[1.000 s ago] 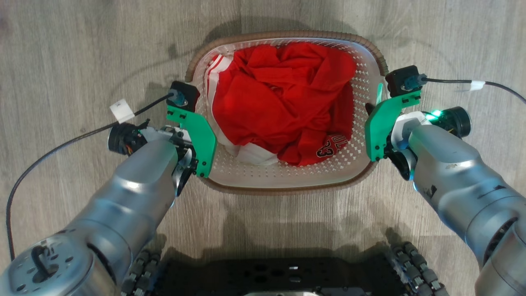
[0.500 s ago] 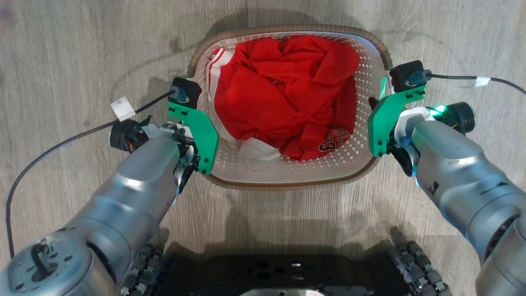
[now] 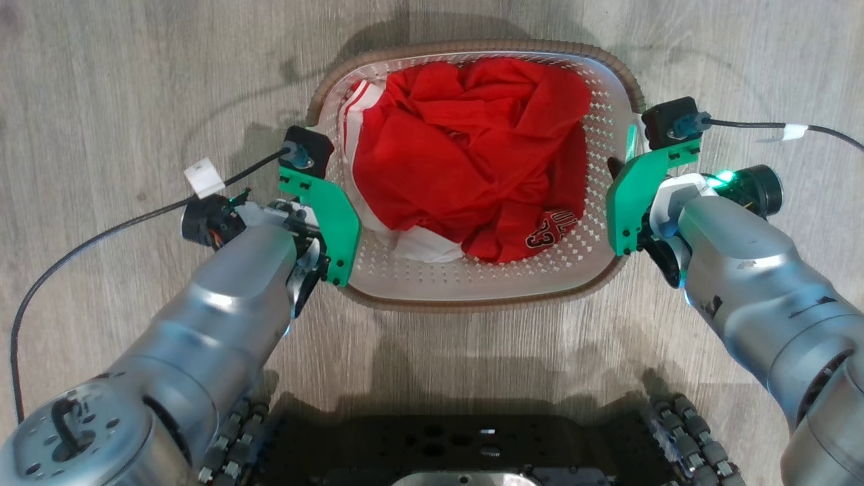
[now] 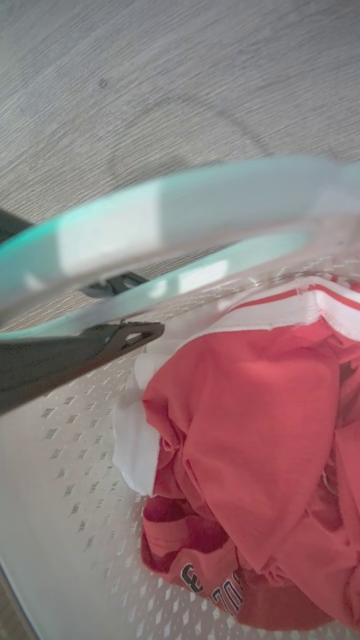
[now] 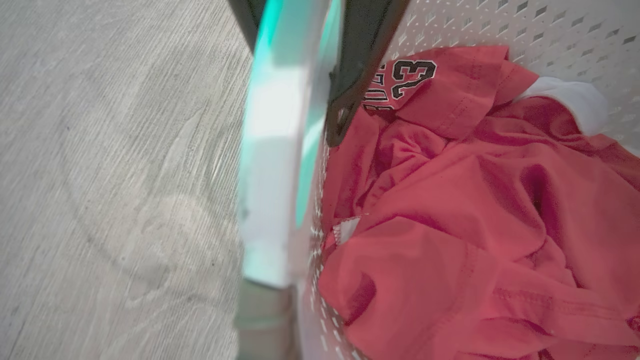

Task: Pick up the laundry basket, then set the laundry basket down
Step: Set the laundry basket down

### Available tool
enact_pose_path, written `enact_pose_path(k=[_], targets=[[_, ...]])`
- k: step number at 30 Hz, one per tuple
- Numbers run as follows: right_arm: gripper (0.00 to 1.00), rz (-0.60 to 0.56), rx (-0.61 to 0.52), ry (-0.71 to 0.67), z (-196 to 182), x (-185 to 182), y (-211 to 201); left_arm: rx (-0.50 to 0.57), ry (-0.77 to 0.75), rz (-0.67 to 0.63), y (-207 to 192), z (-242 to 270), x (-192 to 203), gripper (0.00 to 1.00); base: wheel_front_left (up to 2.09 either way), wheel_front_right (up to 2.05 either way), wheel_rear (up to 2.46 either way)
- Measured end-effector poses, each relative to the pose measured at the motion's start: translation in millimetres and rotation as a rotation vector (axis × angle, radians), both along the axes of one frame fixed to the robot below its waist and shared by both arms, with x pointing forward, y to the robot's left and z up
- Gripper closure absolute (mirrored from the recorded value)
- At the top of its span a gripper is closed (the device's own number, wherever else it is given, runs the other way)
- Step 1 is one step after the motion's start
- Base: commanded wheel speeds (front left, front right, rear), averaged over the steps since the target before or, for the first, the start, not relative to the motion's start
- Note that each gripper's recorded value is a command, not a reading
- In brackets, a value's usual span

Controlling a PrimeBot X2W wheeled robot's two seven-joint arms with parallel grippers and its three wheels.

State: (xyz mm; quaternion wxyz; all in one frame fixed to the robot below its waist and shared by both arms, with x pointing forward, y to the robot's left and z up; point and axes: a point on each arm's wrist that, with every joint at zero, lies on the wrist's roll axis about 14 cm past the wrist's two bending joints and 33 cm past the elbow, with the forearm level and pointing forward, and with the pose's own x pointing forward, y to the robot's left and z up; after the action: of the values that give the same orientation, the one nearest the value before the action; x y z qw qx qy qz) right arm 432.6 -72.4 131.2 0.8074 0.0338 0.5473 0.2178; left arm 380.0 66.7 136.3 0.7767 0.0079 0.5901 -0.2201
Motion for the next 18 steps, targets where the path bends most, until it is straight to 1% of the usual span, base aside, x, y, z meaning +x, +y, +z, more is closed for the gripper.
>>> enact_pose_path(k=[1,2,3,11,18], targets=[[0.7,0.001,-0.001,0.002,-1,0,0,0.0,0.001,0.0,0,0,0,0.69,0.0,0.0,0.0],[0.51,0.004,-0.004,0.003,-2,-1,-1,-0.001,0.001,0.0,0,-1,0,0.52,0.0,0.0,0.0],[0.0,0.004,-0.004,0.003,-2,-1,0,-0.005,-0.008,-0.002,-2,0,2,0.0,0.0,0.0,0.0],[0.0,0.007,-0.001,-0.007,0,2,2,0.006,-0.056,0.012,-4,7,15,0.0,0.0,0.0,0.0],[0.0,0.01,-0.006,-0.034,15,9,2,0.016,-0.08,0.012,-1,19,20,0.0,0.0,0.0,0.0]])
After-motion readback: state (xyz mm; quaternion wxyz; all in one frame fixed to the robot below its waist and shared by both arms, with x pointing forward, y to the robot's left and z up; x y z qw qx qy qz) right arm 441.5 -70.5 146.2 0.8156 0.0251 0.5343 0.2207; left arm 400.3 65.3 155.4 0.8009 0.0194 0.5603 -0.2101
